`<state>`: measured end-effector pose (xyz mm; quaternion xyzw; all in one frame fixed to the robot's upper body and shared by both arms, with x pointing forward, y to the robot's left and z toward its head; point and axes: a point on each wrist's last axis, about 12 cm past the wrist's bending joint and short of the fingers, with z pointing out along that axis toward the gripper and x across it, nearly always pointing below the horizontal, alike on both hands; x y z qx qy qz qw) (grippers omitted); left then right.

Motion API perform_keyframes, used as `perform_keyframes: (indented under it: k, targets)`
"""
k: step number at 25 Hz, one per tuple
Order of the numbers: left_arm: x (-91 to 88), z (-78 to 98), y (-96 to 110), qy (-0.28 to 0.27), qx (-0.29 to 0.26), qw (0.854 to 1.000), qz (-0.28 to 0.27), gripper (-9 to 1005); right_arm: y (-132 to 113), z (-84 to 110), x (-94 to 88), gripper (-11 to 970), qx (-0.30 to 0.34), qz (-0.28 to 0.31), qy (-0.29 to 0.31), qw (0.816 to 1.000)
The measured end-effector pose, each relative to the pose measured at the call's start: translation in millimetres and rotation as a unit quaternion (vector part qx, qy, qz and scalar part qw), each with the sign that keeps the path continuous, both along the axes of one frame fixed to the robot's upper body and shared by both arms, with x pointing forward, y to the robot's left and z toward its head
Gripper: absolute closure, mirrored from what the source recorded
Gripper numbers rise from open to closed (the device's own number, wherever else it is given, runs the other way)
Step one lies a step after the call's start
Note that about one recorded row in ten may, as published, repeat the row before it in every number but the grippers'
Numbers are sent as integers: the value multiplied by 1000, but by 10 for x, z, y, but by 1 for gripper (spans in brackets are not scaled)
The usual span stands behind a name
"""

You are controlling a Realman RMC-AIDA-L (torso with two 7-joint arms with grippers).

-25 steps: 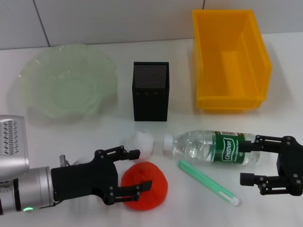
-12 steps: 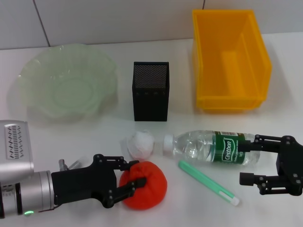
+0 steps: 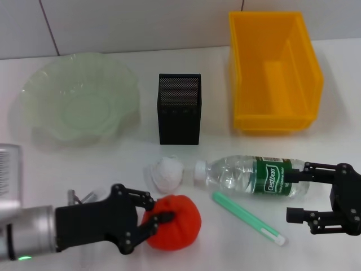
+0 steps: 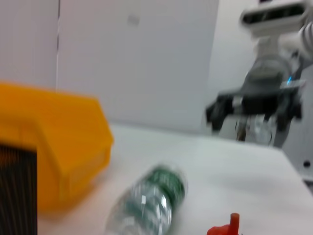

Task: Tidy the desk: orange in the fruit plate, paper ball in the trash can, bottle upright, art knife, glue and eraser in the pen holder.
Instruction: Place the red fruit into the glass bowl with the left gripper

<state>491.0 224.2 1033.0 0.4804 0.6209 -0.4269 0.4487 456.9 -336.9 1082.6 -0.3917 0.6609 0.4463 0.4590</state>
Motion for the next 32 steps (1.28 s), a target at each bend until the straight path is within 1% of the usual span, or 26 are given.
perform_keyframes:
  k: [1,2,3,4,5,6,7,8,9,10,11,12,13,15,16,19,20,21,23,24,25,27,31,32]
  targets:
    - [-5,38,26,-9,-10,1000,-1,812,9,-4,-2,189,1,0,0,1000]
    - [-5,38,26,-9,-10,1000,-1,824,9,-4,-2,189,1,0,0,1000]
    - [6,171,136,-43,-44,998,16,836,15,-6,-4,189,2,0,0,1000]
    - [43,287,283,-76,-72,993,62,839,18,-5,-6,189,3,1,0,1000]
    - [43,287,283,-76,-72,993,62,842,18,-5,-6,188,3,1,0,1000]
    - [63,349,377,-96,-88,987,93,846,22,-3,-11,188,5,3,0,1000]
    - [63,349,377,-96,-88,987,93,849,22,-3,-11,188,5,3,0,1000]
    - [149,442,577,-130,-113,969,179,852,23,-1,-13,188,6,4,0,1000]
    - [216,470,675,-140,-123,955,230,855,24,0,-14,188,6,5,0,1000]
    - [216,470,675,-140,-123,955,230,859,24,0,-15,188,6,5,0,1000]
    - [269,483,728,-143,-128,946,261,862,25,1,-15,188,7,6,-1,1000]
    - [269,483,728,-143,-128,946,261,865,25,1,-15,188,7,6,-1,1000]
    - [439,492,808,-140,-126,926,327,868,25,2,-16,188,7,6,-1,1000]
    - [439,492,808,-140,-126,926,327,875,26,3,-18,188,8,7,-1,1000]
    - [551,483,816,-133,-116,918,355,878,27,7,-21,188,8,9,-2,1000]
    - [551,483,816,-133,-116,918,355,901,27,11,-25,187,9,11,-4,1000]
    - [703,444,806,-116,-95,908,391,908,29,13,-23,187,9,11,-5,1000]
    - [929,392,715,-97,-50,902,419,916,32,15,-19,187,9,12,-6,1000]
    - [929,392,715,-97,-50,902,419,929,37,17,-14,187,9,13,-7,1000]
    - [1049,376,622,-94,-23,899,427,935,38,18,-13,187,10,13,-7,1000]
    - [1079,370,601,-91,-17,898,429,941,39,19,-13,187,10,14,-7,1000]
    - [1092,359,576,-89,-12,900,427,918,36,19,-15,187,9,13,-7,1000]
    - [1074,329,488,-90,2,911,402,872,35,21,-14,186,8,13,-8,1000]
    - [1074,329,488,-90,2,911,402,861,35,21,-14,186,8,13,-8,1000]
